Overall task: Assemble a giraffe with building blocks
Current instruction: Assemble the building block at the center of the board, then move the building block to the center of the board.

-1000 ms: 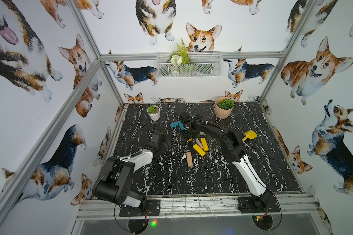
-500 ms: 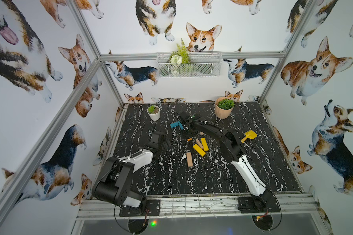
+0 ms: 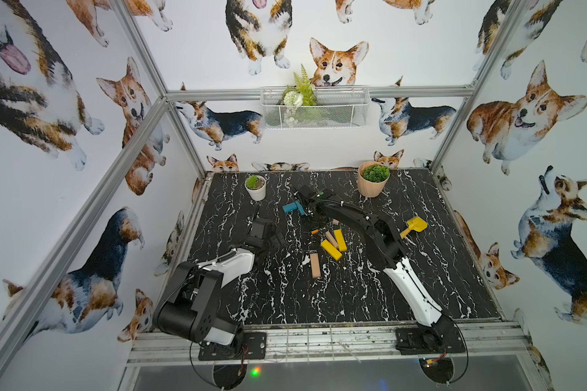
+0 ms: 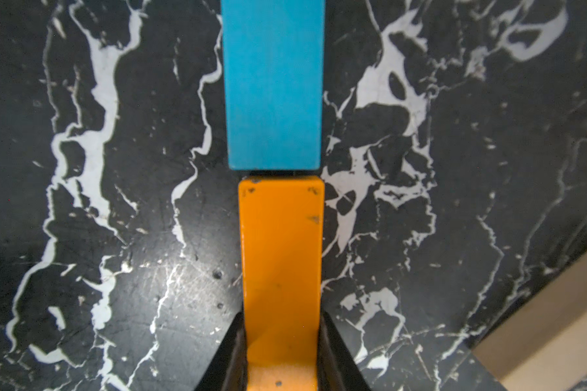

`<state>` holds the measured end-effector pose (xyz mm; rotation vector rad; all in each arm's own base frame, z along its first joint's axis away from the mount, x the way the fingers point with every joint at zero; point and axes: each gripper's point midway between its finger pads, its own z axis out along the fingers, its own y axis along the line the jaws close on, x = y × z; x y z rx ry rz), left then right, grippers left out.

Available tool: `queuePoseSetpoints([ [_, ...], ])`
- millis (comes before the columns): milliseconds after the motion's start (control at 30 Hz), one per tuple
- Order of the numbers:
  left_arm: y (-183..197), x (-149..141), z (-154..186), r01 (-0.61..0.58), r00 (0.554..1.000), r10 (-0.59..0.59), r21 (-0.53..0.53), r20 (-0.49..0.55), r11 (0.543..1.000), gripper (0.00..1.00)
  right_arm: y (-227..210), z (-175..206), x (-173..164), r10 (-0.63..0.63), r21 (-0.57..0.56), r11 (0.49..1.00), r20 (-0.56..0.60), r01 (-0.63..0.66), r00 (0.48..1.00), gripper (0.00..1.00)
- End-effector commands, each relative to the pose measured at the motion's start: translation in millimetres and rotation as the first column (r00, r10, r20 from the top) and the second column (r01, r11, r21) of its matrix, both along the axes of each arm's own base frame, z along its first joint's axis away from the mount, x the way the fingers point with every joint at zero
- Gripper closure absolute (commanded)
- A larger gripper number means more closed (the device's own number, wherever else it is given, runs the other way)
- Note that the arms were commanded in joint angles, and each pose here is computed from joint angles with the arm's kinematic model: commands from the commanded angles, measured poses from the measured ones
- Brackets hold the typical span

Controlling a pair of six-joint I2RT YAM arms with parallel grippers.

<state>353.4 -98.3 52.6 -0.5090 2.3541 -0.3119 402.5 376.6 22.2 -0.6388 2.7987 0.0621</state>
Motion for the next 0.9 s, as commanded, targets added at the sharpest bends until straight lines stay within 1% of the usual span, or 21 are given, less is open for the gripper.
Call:
queuePoseSetpoints([
  [0, 0, 4, 6, -0.002, 1.000, 0.001, 0.001, 0.023, 1.000, 0.05, -5, -11, -4, -0.016, -0.021, 1.000, -0.028, 0.015, 0.999, 0.78],
  [233, 0, 4, 6, -0.001, 1.000, 0.001, 0.000, 0.022, 1.000, 0.05, -4, -13, -3, -0.017, -0.018, 1.000, -0.034, 0.016, 0.999, 0.74],
  [300, -1, 5, 6, 0.001, 1.000, -0.001, 0.002, 0.025, 1.000, 0.05, -4, -11, -3, -0.017, -0.017, 1.000, -0.034, 0.017, 0.999, 0.69],
  [333, 0, 5, 6, 0.001, 1.000, -0.001, 0.002, 0.025, 1.000, 0.05, -4, -8, -3, -0.018, -0.017, 1.000, -0.031, 0.017, 0.999, 0.63],
  [367, 0, 5, 6, 0.001, 1.000, -0.001, 0.005, 0.025, 1.000, 0.05, -4, -5, -2, -0.019, -0.013, 1.000, -0.027, 0.018, 0.999, 0.60],
  [400, 0, 5, 6, 0.001, 1.000, -0.001, 0.007, 0.026, 1.000, 0.05, -3, 0, -2, -0.019, -0.006, 1.000, -0.023, 0.019, 1.000, 0.58],
  [500, 1, 6, 9, 0.006, 0.999, -0.006, 0.017, 0.034, 1.000, 0.05, -1, 20, 0, -0.018, 0.026, 1.000, -0.001, 0.018, 1.000, 0.50],
  [567, 2, 6, 12, 0.009, 0.999, -0.010, 0.028, 0.048, 1.000, 0.05, 0, 37, 1, -0.021, 0.056, 0.998, 0.014, 0.020, 1.000, 0.39],
  [633, 4, 5, 14, 0.007, 0.998, -0.009, 0.036, 0.061, 0.999, 0.05, 0, 54, 1, -0.020, 0.078, 0.997, 0.031, 0.018, 0.999, 0.32],
  [700, 5, 5, 16, 0.012, 0.997, -0.015, 0.041, 0.073, 0.999, 0.05, -5, 69, -4, -0.018, 0.088, 0.996, 0.041, 0.015, 0.999, 0.30],
  [800, 4, 4, 16, 0.022, 0.996, -0.025, 0.040, 0.080, 0.999, 0.05, -21, 89, -21, -0.019, 0.097, 0.995, 0.049, 0.015, 0.999, 0.28],
  [867, 0, 3, 13, 0.030, 0.997, -0.031, 0.021, 0.069, 0.999, 0.05, -30, 96, -38, -0.013, 0.142, 0.990, 0.048, 0.006, 0.999, 0.29],
])
